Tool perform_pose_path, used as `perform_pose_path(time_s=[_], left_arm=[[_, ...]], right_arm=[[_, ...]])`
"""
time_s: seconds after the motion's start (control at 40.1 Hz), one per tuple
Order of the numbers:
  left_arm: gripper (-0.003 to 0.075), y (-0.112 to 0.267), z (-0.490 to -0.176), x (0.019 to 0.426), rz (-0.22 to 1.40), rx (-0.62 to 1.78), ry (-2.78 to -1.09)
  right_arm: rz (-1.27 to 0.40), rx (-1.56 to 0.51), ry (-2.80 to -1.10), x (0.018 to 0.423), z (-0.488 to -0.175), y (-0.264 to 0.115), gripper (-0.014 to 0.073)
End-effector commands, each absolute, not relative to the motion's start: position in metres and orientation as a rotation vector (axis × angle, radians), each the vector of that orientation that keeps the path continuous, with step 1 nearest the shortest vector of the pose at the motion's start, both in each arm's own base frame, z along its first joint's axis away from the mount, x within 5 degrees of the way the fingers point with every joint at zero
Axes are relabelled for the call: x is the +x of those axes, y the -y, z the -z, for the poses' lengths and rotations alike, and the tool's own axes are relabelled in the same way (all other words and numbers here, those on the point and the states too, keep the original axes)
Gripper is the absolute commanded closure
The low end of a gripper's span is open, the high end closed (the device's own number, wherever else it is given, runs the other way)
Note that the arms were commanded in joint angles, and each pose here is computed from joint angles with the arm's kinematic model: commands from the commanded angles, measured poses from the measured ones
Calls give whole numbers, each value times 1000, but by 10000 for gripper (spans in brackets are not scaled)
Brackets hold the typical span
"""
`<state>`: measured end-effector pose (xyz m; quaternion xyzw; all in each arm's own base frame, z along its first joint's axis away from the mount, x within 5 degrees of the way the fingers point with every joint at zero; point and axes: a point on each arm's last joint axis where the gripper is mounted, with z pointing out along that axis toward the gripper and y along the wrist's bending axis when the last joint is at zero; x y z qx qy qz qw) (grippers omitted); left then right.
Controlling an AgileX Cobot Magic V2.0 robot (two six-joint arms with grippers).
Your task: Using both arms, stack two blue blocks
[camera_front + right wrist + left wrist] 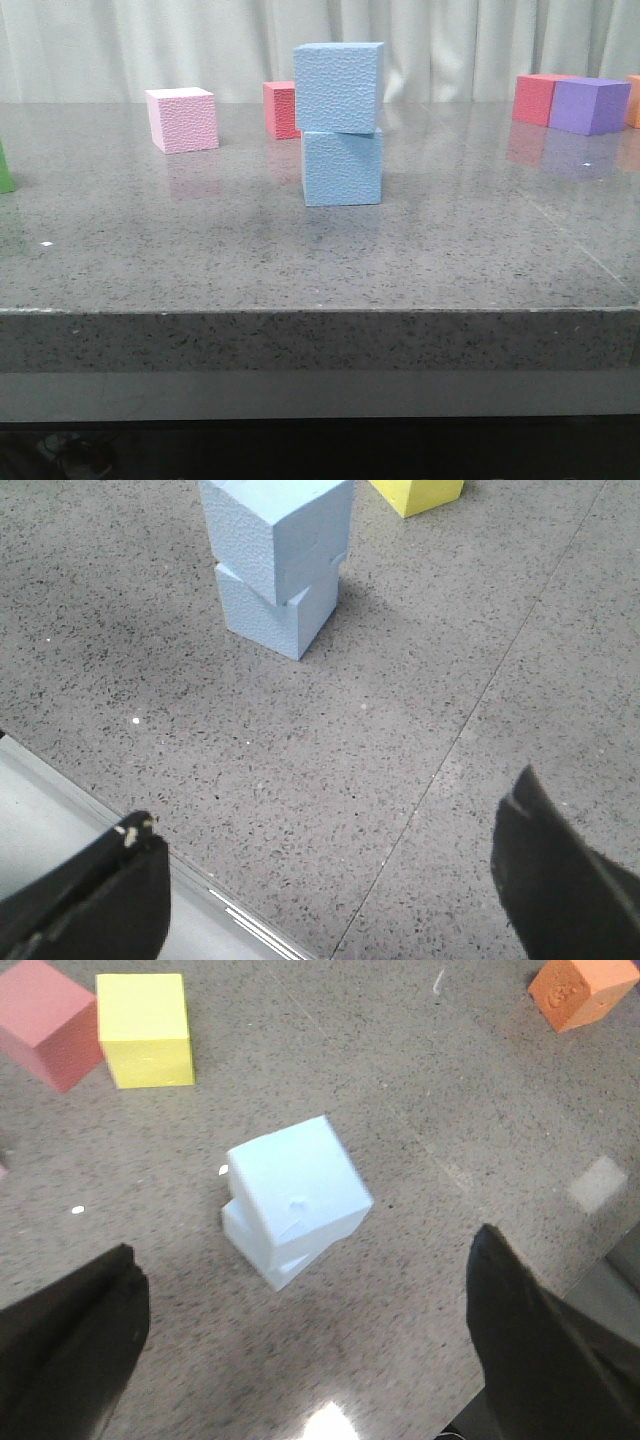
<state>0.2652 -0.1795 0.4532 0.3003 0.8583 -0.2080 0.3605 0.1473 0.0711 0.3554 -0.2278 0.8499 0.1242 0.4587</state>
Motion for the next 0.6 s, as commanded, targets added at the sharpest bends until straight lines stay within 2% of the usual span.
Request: perform_pose_path(time_s=[0.0, 0.175, 0.349, 0.574], left_arm=[[100, 152, -472, 239, 553, 744, -2041], [100, 114, -448, 200, 517, 693, -1987], [100, 95, -416, 153, 589, 715, -1920], [100, 76, -388, 103, 573, 696, -1863]], right_arm=[[-313, -526, -2002, 150, -370, -71, -58], [-313, -526, -2002, 150, -370, -71, -58], [-313, -526, -2002, 150, -370, -71, -58], [-314, -525, -2002, 150, -370, -71, -58]])
